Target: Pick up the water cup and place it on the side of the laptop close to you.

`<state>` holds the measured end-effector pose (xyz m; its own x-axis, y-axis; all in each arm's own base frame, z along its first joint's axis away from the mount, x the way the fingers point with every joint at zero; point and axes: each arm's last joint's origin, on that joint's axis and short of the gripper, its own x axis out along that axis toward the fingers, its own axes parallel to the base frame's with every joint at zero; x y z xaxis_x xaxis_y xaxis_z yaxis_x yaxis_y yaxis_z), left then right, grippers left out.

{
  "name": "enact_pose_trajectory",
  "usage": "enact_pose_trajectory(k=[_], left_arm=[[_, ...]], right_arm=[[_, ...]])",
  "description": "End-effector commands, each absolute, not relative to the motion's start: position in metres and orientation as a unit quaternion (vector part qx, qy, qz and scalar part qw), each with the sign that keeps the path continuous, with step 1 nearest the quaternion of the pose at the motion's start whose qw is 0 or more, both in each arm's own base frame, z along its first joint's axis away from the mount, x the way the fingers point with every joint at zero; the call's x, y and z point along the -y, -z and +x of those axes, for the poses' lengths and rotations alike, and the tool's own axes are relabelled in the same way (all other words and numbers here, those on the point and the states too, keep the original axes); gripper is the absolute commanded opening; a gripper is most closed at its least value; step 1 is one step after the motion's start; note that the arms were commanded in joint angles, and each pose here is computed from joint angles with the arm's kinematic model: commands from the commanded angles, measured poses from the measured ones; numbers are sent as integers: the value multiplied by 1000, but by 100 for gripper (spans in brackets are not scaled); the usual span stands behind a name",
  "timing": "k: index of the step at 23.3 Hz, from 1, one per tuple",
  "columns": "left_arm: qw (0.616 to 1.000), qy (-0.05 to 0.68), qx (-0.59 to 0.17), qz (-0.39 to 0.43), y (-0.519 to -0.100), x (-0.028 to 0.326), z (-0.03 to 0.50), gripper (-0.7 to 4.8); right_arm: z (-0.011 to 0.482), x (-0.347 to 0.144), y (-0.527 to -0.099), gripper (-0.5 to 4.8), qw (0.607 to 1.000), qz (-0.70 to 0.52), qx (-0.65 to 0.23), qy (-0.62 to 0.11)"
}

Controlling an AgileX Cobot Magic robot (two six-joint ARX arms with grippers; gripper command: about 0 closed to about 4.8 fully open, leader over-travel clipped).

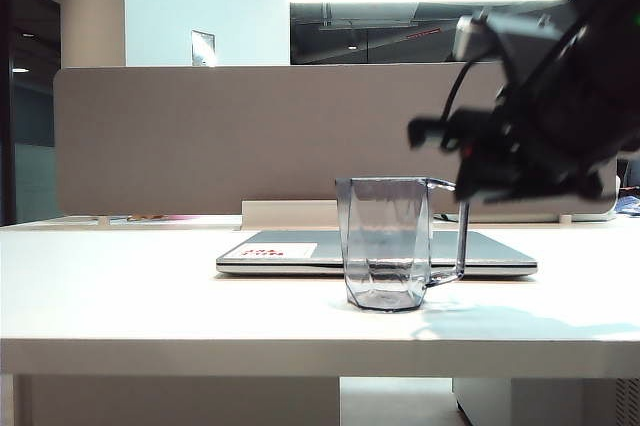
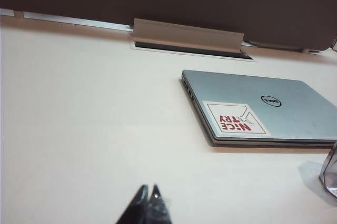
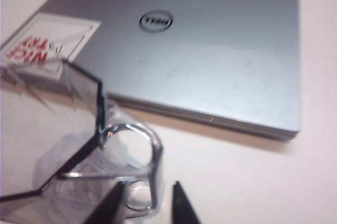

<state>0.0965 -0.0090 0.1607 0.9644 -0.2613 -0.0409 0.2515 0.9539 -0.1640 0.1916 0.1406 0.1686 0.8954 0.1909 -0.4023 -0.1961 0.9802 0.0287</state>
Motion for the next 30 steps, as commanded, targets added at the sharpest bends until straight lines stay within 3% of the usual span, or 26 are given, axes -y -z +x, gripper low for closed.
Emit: enact_pose_trajectory(k=[1, 4, 11, 30], left_arm=[[989, 124, -30, -80, -162, 9, 96, -6], [992, 96, -27, -80, -162, 7, 97, -6], [998, 33, 21, -50, -170, 3, 97, -6], [998, 33, 22, -39, -170, 3, 97, -6]], right_arm=[[186, -133, -182, 38, 979, -13, -189, -69], [178, -125, -196, 7, 983, -38, -172, -49], [153, -103, -234, -1, 993, -28, -107, -37], [97, -53, -262, -1, 999, 0, -32, 14]])
